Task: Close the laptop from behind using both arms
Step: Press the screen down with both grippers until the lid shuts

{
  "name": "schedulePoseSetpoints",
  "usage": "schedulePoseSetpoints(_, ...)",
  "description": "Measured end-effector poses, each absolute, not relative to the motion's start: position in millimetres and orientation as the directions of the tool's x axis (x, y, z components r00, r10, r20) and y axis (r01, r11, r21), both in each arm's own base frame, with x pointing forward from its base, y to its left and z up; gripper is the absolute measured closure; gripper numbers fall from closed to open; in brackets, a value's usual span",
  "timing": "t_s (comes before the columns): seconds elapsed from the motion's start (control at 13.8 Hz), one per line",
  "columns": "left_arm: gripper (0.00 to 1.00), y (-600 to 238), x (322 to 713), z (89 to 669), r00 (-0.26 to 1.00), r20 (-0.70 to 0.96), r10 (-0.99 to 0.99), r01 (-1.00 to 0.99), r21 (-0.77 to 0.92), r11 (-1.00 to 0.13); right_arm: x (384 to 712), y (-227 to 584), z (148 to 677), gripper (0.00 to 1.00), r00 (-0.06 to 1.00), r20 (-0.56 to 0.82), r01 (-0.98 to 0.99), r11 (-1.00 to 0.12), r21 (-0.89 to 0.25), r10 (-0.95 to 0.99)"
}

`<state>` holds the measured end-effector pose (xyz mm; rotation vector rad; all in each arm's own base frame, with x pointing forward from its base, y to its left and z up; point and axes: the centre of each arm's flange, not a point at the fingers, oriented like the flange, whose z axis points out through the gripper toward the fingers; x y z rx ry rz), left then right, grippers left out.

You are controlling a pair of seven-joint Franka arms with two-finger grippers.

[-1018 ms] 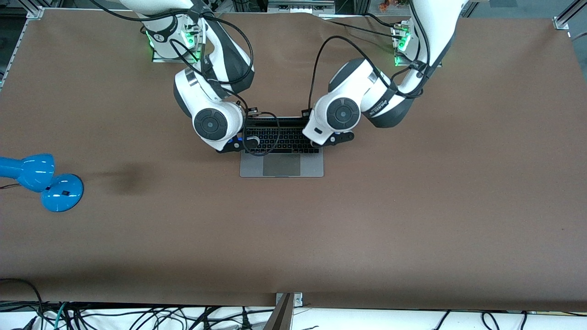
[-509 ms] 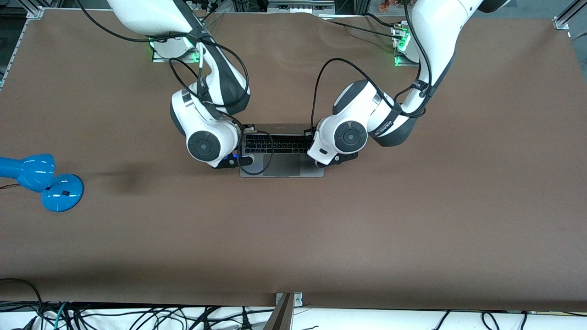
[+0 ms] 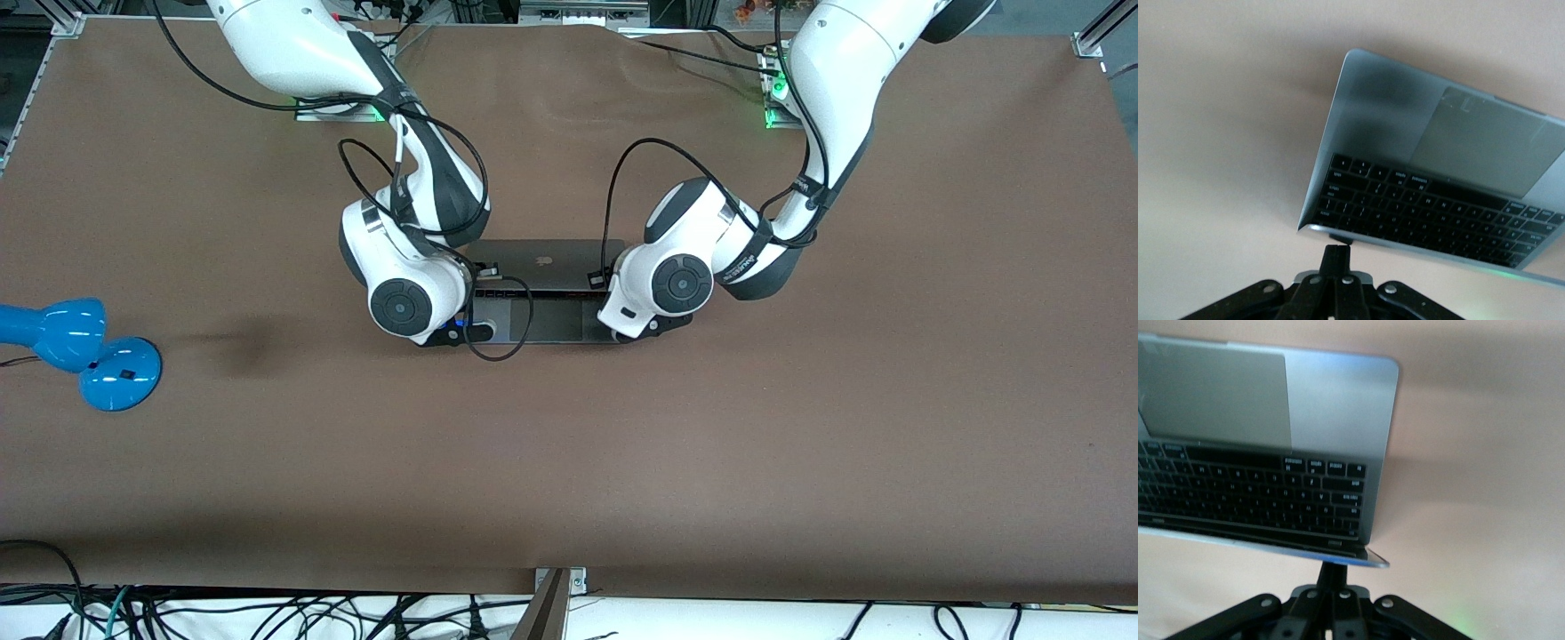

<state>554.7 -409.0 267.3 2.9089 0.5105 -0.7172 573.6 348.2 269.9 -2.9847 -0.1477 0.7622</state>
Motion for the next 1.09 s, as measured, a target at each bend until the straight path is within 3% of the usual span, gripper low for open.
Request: schedulePoseSetpoints(1.09, 0.99, -403.0, 570.1, 213.1, 0.840, -0.429, 0.333, 0.383, 0.035, -0.923, 593.6, 345.1, 220.7, 0.99, 0.915, -0.396, 0.049, -0.994, -0.095, 0.083)
